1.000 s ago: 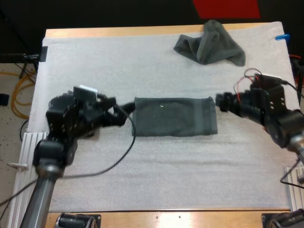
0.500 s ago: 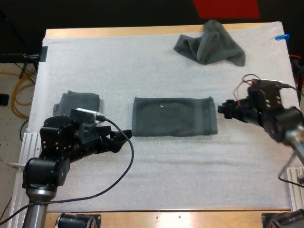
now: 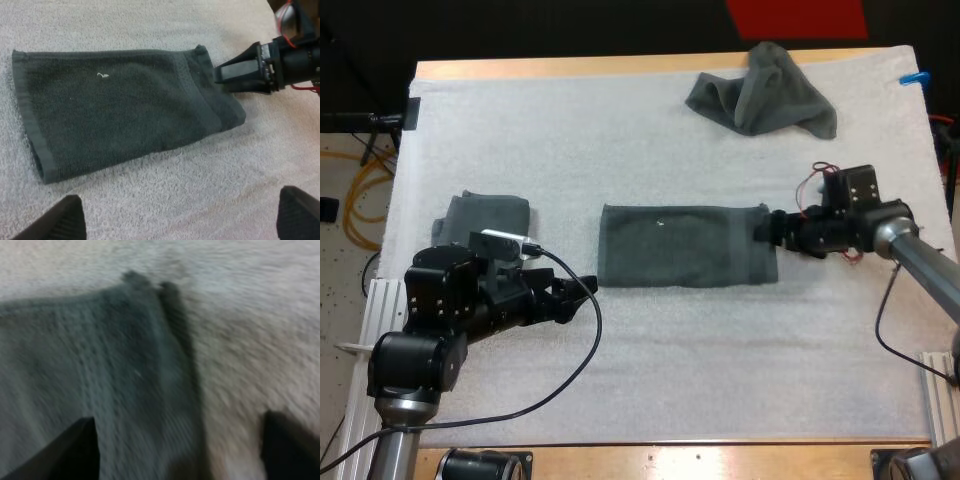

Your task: Pick towel from pile fold and stack

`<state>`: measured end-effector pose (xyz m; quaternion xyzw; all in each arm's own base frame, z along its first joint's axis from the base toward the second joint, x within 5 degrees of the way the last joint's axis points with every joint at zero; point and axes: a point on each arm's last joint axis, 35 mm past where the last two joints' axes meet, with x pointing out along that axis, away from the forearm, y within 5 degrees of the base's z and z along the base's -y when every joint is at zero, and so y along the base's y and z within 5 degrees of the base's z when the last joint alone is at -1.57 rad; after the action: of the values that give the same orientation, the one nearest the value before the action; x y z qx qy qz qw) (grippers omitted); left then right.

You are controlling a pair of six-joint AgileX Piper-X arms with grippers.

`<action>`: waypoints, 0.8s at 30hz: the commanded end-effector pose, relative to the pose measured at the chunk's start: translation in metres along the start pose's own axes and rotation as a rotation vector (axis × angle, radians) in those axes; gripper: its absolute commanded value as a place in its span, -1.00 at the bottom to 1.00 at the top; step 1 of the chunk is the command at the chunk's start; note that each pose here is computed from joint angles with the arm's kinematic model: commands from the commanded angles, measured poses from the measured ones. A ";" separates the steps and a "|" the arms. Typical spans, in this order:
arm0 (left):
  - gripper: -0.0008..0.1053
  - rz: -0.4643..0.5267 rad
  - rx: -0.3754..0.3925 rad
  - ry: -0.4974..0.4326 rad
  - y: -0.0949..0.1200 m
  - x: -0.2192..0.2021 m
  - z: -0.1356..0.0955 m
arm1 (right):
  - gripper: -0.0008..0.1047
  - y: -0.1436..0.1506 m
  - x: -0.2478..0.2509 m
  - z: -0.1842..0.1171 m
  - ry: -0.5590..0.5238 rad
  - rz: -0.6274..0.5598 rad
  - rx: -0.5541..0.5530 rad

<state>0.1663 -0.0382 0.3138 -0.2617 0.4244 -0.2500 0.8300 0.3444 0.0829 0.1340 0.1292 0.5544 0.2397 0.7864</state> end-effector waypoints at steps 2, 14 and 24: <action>0.42 0.003 -0.005 0.005 0.000 -0.001 -0.001 | 0.29 0.000 0.004 0.009 -0.010 0.056 0.011; 0.42 0.003 -0.005 0.005 0.000 -0.001 -0.001 | 0.11 0.003 0.029 0.011 0.131 0.243 0.074; 0.42 0.003 -0.005 0.005 0.000 -0.001 -0.001 | -0.99 0.004 0.019 0.014 0.098 0.086 0.038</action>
<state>0.1661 -0.0382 0.3137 -0.2619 0.4254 -0.2496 0.8295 0.3630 0.0976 0.1197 0.1661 0.5944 0.2713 0.7386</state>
